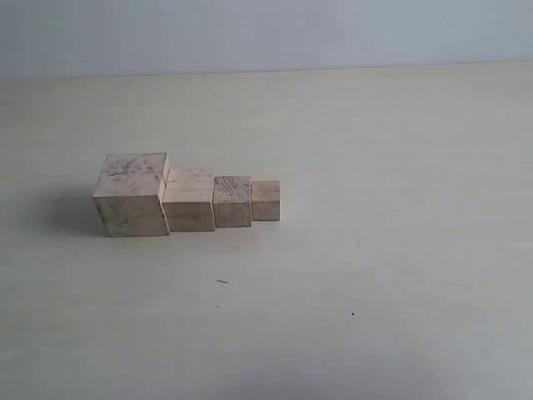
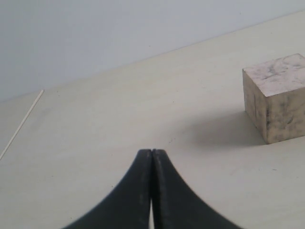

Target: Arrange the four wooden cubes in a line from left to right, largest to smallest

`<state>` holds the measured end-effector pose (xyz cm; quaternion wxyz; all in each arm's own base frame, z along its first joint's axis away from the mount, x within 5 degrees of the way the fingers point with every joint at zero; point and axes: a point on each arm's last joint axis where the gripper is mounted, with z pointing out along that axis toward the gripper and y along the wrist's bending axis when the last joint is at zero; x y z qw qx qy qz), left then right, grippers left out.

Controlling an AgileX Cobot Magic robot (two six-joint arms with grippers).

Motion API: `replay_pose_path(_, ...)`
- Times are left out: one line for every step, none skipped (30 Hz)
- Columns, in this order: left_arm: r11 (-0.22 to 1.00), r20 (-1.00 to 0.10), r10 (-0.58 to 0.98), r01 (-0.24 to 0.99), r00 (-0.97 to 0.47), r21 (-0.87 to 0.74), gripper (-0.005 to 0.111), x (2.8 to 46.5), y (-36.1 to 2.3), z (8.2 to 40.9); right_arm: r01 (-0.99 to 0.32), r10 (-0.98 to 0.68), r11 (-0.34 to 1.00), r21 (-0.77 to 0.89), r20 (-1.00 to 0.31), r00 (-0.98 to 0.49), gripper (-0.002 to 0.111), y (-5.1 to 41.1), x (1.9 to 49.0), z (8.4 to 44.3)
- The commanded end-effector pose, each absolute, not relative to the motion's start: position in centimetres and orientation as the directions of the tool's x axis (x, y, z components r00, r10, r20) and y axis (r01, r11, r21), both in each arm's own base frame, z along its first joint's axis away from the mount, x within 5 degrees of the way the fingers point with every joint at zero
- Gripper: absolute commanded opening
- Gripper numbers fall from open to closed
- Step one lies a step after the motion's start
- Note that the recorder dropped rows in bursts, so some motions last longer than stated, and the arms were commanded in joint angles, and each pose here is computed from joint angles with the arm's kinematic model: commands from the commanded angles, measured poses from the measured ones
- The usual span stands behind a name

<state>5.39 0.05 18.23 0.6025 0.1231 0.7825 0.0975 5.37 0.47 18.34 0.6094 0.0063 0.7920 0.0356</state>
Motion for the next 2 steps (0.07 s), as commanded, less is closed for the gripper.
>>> replay_pose_path(0.951,-0.924,0.308,0.076,-0.225,0.298,0.0,5.39,0.01,18.37,-0.037,0.044,0.998,0.055,-0.966,-0.253,0.0,0.46,5.34,18.24)
replay_pose_path(0.951,-0.924,0.308,0.076,-0.225,0.298,0.0,5.39,0.01,18.37,-0.037,0.044,0.998,0.055,-0.966,-0.253,0.0,0.46,5.34,18.24)
